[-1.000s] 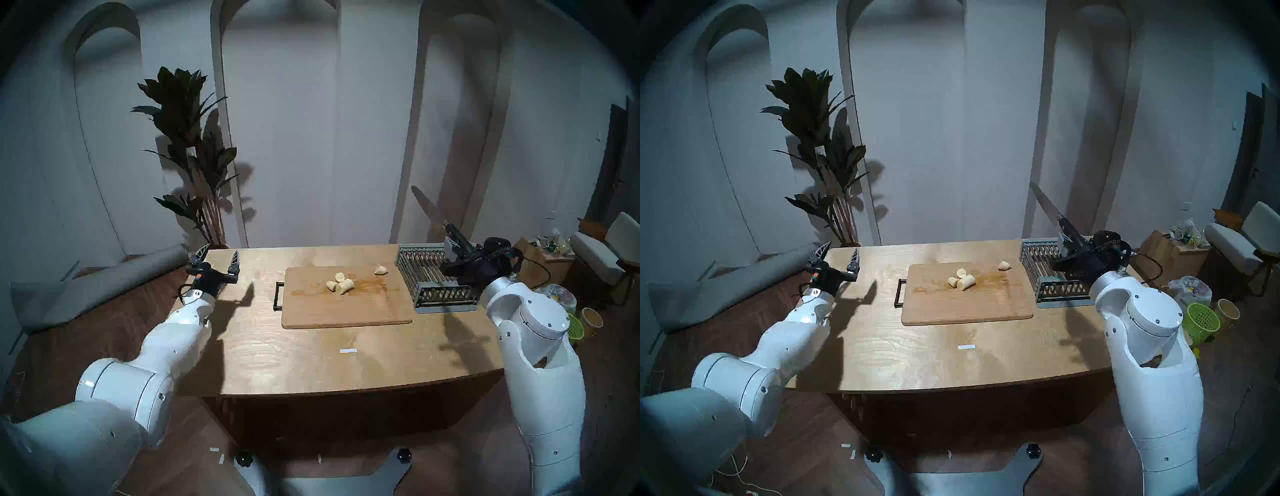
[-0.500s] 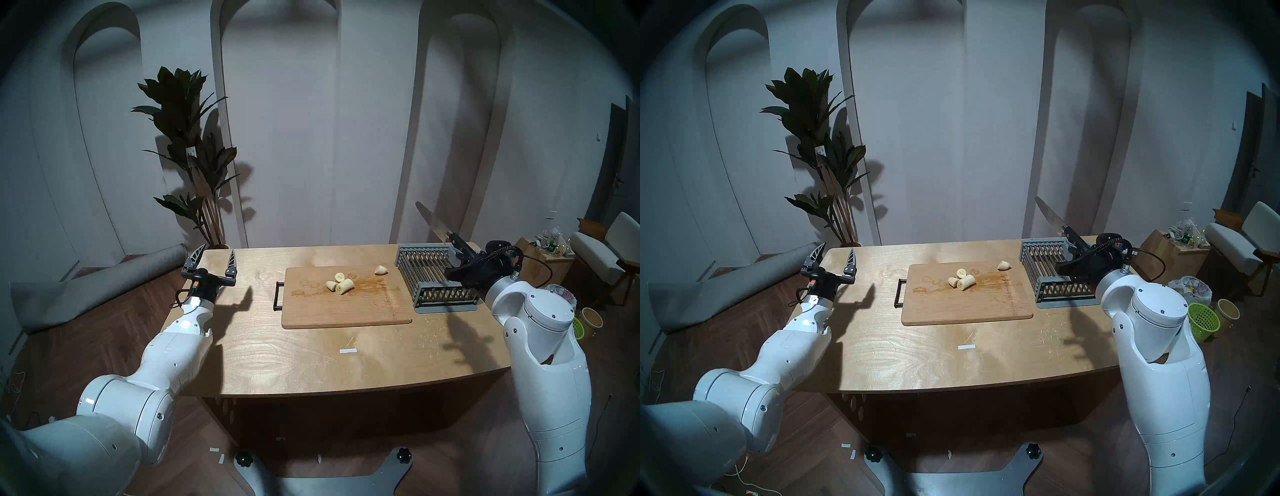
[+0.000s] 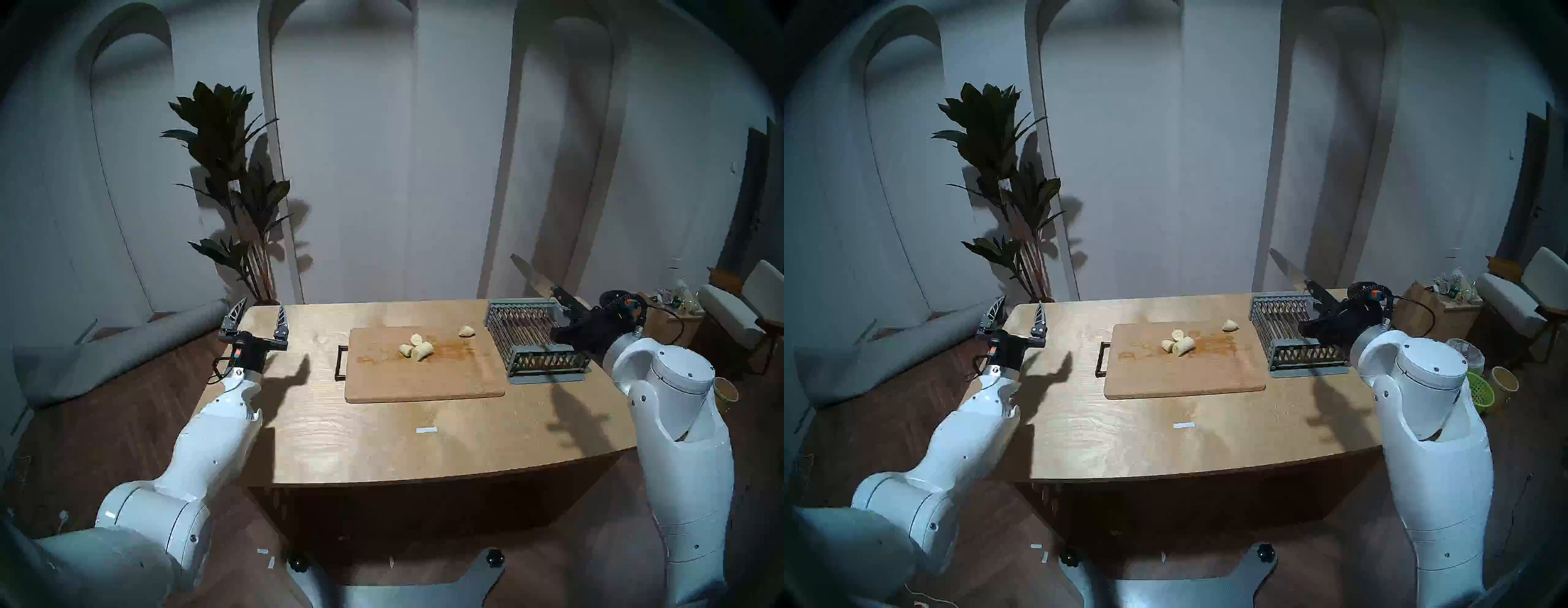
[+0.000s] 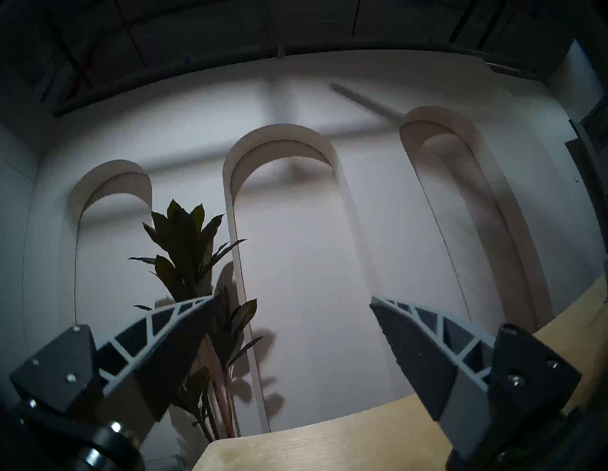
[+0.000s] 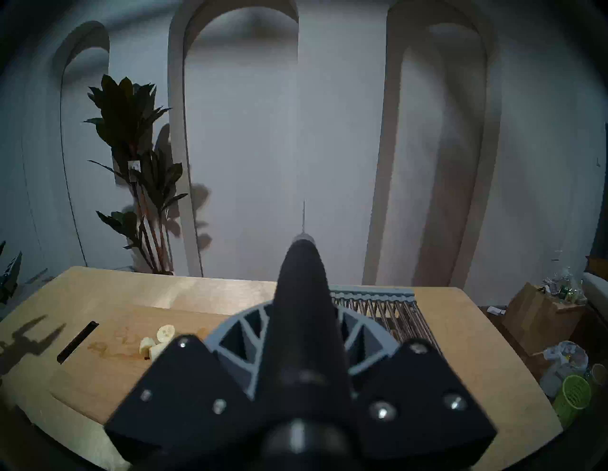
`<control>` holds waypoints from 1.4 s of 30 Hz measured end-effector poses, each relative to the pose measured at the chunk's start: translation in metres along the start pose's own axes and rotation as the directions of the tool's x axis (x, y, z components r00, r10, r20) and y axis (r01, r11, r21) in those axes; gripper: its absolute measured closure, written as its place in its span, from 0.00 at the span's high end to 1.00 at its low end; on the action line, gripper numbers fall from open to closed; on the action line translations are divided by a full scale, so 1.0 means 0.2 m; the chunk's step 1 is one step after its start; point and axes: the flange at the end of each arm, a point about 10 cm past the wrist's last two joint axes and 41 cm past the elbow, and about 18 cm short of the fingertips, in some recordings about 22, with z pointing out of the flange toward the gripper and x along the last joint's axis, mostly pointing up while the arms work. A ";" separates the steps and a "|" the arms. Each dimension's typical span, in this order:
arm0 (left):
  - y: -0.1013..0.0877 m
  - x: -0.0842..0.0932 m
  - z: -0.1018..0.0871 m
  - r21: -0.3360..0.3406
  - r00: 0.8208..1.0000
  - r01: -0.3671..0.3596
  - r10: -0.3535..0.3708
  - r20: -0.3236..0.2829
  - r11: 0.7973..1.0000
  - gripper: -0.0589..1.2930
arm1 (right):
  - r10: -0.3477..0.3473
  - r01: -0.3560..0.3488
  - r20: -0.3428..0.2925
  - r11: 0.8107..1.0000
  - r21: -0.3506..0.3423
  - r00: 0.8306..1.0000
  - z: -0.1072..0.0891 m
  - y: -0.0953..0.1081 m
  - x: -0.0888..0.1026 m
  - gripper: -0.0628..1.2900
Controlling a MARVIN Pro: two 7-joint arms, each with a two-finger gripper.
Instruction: Cut the banana into four pieces on the cutting board
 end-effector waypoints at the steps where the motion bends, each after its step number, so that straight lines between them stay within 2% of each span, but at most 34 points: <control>1: 0.00 0.01 0.00 0.002 1.000 -0.001 0.001 -0.004 1.000 0.94 | 0.002 -0.002 0.007 1.000 0.000 1.000 0.00 0.00 0.00 0.26; 11: 0.01 0.09 -0.03 0.025 0.998 -0.011 0.013 -0.065 1.000 0.94 | 0.039 -0.037 0.107 0.999 -0.023 0.993 -0.05 0.06 -0.09 0.27; 23: 0.02 0.20 -0.09 0.057 0.990 -0.033 0.040 -0.134 0.998 0.94 | 0.104 -0.094 0.186 0.994 -0.059 0.977 -0.10 0.13 -0.15 0.27; 37: 0.03 0.34 -0.19 0.097 0.974 -0.070 0.089 -0.207 0.993 0.94 | 0.168 -0.148 0.194 0.983 -0.111 0.967 -0.14 0.24 -0.12 0.26; 42: 0.06 0.43 -0.14 0.069 0.959 -0.115 0.129 -0.253 0.991 0.94 | 0.183 -0.164 0.195 0.980 -0.110 0.964 -0.14 0.25 -0.10 0.26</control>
